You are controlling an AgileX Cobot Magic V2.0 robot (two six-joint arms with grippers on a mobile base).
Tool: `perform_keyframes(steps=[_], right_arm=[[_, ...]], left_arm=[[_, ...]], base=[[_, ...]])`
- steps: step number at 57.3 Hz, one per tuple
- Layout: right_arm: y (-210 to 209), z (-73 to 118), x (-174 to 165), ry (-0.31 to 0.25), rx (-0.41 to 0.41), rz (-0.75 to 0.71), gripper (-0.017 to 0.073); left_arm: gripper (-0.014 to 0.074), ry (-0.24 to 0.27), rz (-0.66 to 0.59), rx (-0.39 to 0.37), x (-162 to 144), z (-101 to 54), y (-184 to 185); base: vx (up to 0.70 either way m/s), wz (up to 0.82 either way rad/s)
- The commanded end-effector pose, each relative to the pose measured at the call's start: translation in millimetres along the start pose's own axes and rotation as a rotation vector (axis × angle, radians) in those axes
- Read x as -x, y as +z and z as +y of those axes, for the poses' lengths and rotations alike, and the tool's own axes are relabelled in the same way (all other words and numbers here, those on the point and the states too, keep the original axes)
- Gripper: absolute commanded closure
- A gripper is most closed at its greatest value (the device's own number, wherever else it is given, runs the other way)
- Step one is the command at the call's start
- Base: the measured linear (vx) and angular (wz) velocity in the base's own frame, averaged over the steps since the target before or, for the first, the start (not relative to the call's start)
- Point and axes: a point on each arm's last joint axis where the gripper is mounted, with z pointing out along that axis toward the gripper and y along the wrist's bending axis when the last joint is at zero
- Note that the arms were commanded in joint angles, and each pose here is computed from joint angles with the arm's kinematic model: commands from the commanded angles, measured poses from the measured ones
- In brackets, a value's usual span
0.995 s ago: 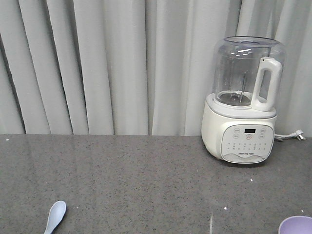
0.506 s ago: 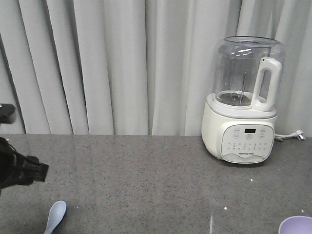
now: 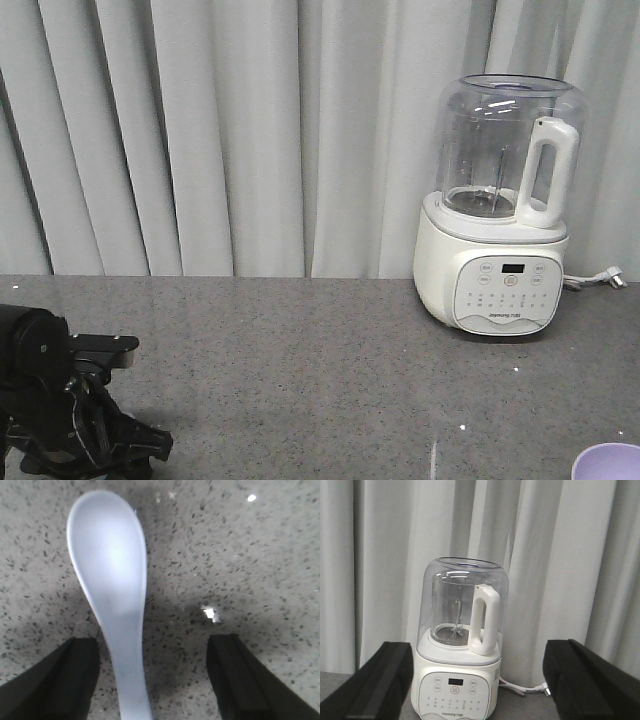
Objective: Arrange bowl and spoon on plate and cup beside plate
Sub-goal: 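Grasp the white spoon with left gripper, bowl rim with right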
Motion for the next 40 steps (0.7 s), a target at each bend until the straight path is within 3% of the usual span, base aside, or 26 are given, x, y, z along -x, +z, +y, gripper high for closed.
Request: perform_keyframes(steps=[1, 15, 24, 31, 40], right_arm=[[-1.9, -2.2, 17.4, -0.017, -0.015, -0.109, -0.0017], [-1.8, -2.2, 17.2, -0.017, -0.015, -0.108, -0.0017], [-1.8, -2.2, 17.1, -0.017, -0.015, -0.107, -0.0017], [-1.8, -2.2, 17.1, -0.017, -0.015, -0.107, -0.0017], [-1.8, -2.2, 16.9, -0.017, -0.015, -0.104, -0.0017]], left_arm=[[0.0040, -0.023, -0.084, -0.018, 8.1, -3.6, -18.9], [0.0040, -0.012, -0.079, -0.003, 8.4, -2.3, -16.8], [0.0088, 0.002, -0.025, 0.026, 5.4, 0.3, -10.2], [0.0218, -0.020, 0.023, 0.036, 3.0, 1.2, -3.5], [0.0566, 0.000, 0.046, 0.038, 1.3, 1.4, -2.2]], base=[[0.00, 0.00], [0.00, 0.00], [0.00, 0.00], [0.00, 0.00], [0.00, 0.00]])
